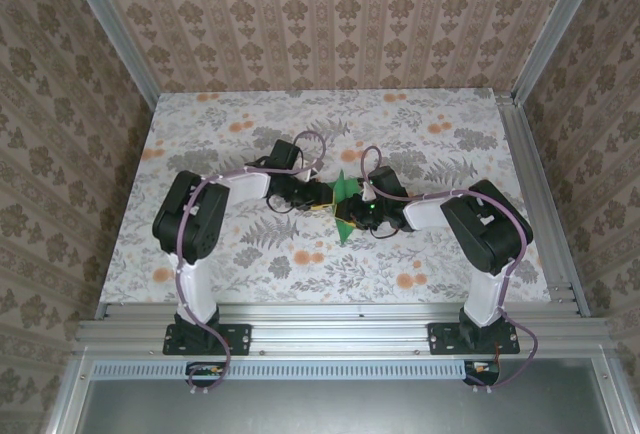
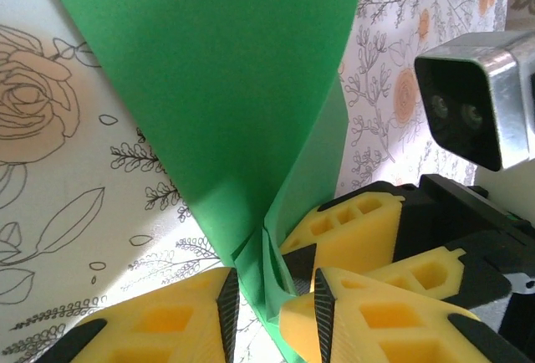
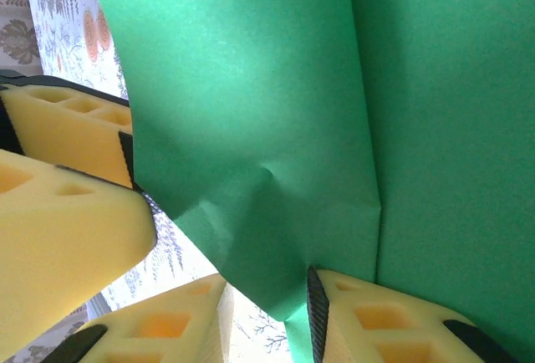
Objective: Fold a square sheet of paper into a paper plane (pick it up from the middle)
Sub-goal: Fourth fold the wing at the center of the table.
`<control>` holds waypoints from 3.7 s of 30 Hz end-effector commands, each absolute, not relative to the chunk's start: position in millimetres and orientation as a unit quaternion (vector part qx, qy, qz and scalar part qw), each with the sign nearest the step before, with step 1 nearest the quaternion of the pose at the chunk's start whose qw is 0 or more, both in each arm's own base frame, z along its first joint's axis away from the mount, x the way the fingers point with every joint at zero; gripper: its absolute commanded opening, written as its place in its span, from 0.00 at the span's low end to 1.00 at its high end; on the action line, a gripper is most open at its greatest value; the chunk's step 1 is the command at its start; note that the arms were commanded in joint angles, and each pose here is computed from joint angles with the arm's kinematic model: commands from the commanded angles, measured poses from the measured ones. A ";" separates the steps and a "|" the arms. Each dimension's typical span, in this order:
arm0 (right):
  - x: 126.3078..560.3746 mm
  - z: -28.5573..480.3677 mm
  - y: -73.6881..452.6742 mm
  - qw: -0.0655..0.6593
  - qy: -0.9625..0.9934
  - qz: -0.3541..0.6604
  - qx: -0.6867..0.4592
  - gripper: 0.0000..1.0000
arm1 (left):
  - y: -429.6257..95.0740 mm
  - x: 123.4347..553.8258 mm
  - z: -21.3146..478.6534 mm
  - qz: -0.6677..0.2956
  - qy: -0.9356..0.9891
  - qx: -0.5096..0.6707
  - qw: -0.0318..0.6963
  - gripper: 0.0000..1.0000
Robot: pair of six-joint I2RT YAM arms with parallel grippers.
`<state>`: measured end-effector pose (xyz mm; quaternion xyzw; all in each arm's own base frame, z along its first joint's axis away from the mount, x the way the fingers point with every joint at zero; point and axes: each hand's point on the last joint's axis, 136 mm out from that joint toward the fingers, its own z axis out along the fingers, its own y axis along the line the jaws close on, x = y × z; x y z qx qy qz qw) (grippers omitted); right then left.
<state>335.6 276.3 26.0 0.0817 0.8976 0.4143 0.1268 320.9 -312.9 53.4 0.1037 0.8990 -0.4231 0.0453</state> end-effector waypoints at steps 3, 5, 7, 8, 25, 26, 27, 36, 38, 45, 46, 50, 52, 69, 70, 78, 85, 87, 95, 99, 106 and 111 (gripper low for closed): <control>316.2 -10.1 250.9 0.097 0.926 0.349 0.105 0.31 | -323.6 327.7 58.4 -0.436 0.892 0.111 0.043 0.28; 315.9 -10.5 250.7 0.096 0.926 0.349 0.105 0.31 | -323.9 327.1 56.2 -0.434 0.893 0.111 0.041 0.25; 316.3 -9.9 250.8 0.097 0.926 0.348 0.105 0.31 | -323.2 326.3 53.4 -0.432 0.894 0.111 0.038 0.19; 316.1 -9.8 250.9 0.097 0.926 0.349 0.104 0.31 | -322.7 326.6 52.4 -0.432 0.895 0.110 0.037 0.17; 315.1 -1.4 253.9 0.102 0.923 0.360 0.087 0.31 | -319.0 333.8 40.0 -0.411 0.903 0.121 0.029 0.09; 315.2 -0.6 254.5 0.103 0.923 0.361 0.085 0.31 | -319.0 334.7 39.3 -0.410 0.904 0.122 0.028 0.09; 315.1 0.2 254.5 0.103 0.923 0.362 0.084 0.31 | -318.4 335.3 38.4 -0.408 0.904 0.123 0.027 0.09; 321.4 19.3 259.6 0.124 0.914 0.380 0.068 0.33 | -317.2 335.8 34.6 -0.404 0.905 0.131 0.022 0.09; 325.5 29.0 259.9 0.136 0.911 0.385 0.065 0.34 | -317.5 335.3 34.2 -0.406 0.904 0.131 0.021 0.09; 336.6 60.3 254.7 0.170 0.903 0.390 0.067 0.36 | -320.1 335.7 36.7 -0.412 0.900 0.139 0.022 0.09; 337.8 62.9 252.7 0.173 0.903 0.386 0.068 0.36 | -320.6 335.5 37.4 -0.413 0.900 0.139 0.022 0.09; 338.8 58.1 241.2 0.165 0.920 0.350 0.063 0.35 | -321.2 335.7 37.8 -0.414 0.899 0.143 0.022 0.09; 341.3 55.4 238.5 0.162 0.925 0.339 0.058 0.35 | -321.8 334.8 38.5 -0.415 0.898 0.145 0.021 0.09; 366.4 17.3 235.9 0.123 0.949 0.286 0.040 0.27 | -323.6 334.9 40.3 -0.407 0.899 0.158 0.020 0.09; 367.5 16.6 236.8 0.124 0.949 0.289 0.040 0.27 | -323.7 335.3 39.9 -0.406 0.900 0.158 0.019 0.09; 368.2 14.1 240.9 0.118 0.942 0.312 0.039 0.23 | -326.4 336.5 35.7 -0.400 0.901 0.164 0.015 0.09; 364.5 12.3 241.7 0.117 0.934 0.335 0.042 0.25 | -327.1 337.3 31.0 -0.393 0.904 0.167 0.010 0.09; 363.7 11.7 241.9 0.117 0.933 0.338 0.040 0.25 | -328.1 338.1 30.4 -0.393 0.904 0.168 0.009 0.09; 361.3 8.2 241.9 0.114 0.932 0.343 0.036 0.26 | -330.7 339.1 26.4 -0.391 0.904 0.172 0.004 0.09; 361.4 8.2 242.2 0.114 0.931 0.345 0.035 0.27 | -332.6 339.7 26.6 -0.393 0.903 0.172 0.002 0.08; 361.0 10.0 240.6 0.115 0.931 0.345 0.032 0.27 | -333.6 343.3 35.3 -0.397 0.901 0.175 0.009 0.09; 359.5 7.4 238.0 0.111 0.935 0.336 0.034 0.22 | -335.1 346.4 39.1 -0.398 0.900 0.177 0.014 0.10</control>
